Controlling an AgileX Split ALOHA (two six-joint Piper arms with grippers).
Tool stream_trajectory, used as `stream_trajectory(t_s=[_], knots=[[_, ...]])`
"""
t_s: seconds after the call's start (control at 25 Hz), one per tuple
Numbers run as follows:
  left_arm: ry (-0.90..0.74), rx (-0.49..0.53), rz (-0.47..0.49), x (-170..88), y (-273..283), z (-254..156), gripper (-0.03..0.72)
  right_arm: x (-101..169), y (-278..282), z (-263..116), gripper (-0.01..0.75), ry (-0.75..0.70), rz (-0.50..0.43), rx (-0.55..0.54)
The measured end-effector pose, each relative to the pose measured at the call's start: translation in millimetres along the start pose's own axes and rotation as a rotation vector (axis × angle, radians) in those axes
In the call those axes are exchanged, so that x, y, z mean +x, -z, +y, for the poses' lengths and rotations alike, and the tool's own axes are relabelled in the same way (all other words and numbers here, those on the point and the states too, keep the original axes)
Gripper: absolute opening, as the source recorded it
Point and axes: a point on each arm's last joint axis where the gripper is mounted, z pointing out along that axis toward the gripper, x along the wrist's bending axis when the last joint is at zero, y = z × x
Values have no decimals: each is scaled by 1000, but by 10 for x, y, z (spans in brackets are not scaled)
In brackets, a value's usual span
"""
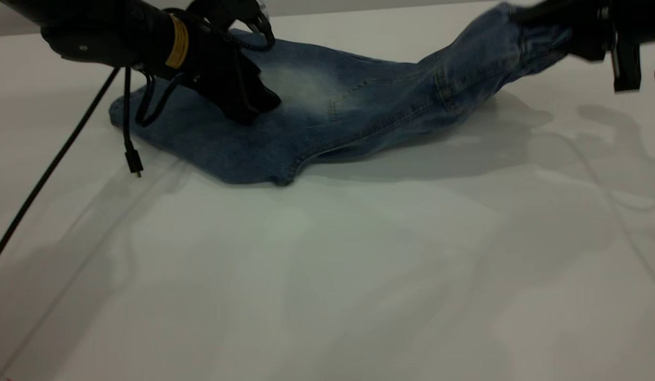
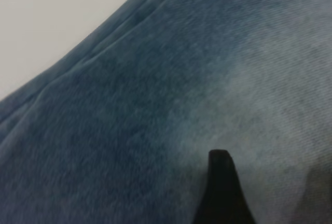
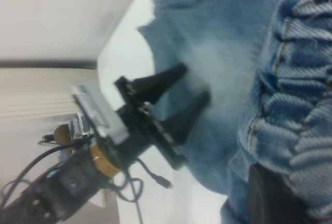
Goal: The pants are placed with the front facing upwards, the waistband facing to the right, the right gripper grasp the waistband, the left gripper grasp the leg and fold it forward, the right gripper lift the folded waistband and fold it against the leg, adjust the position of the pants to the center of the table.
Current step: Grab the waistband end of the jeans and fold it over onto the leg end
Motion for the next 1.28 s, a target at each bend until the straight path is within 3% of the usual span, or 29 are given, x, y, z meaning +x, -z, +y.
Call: stream_trajectory(t_s=[0.24, 0.48, 0.6, 0.76, 0.92, 1.0, 1.16, 1.28], knots=[[-31, -33, -75, -291, -151, 143, 421, 329, 121, 1, 70, 92, 91, -8], [-50, -62, -152, -626, -275, 323, 418, 523, 213, -1, 70, 156, 115, -32], [-56, -46, -125, -578, -233, 348, 418, 505, 210, 7, 70, 155, 97, -39], [-56, 40, -4, -338, -67, 363, 418, 474, 206, 13, 70, 160, 65, -43], [-64, 28, 69, -198, 138, 563, 419, 472, 206, 10, 70, 160, 63, -40], [-60, 87, 123, -136, 182, 543, 419, 472, 206, 10, 70, 160, 63, -40], [-34, 179, 152, -76, 125, 327, 419, 502, 209, 2, 70, 155, 97, -34], [-29, 189, 125, -133, 36, 244, 419, 532, 212, -5, 70, 154, 129, -26]])
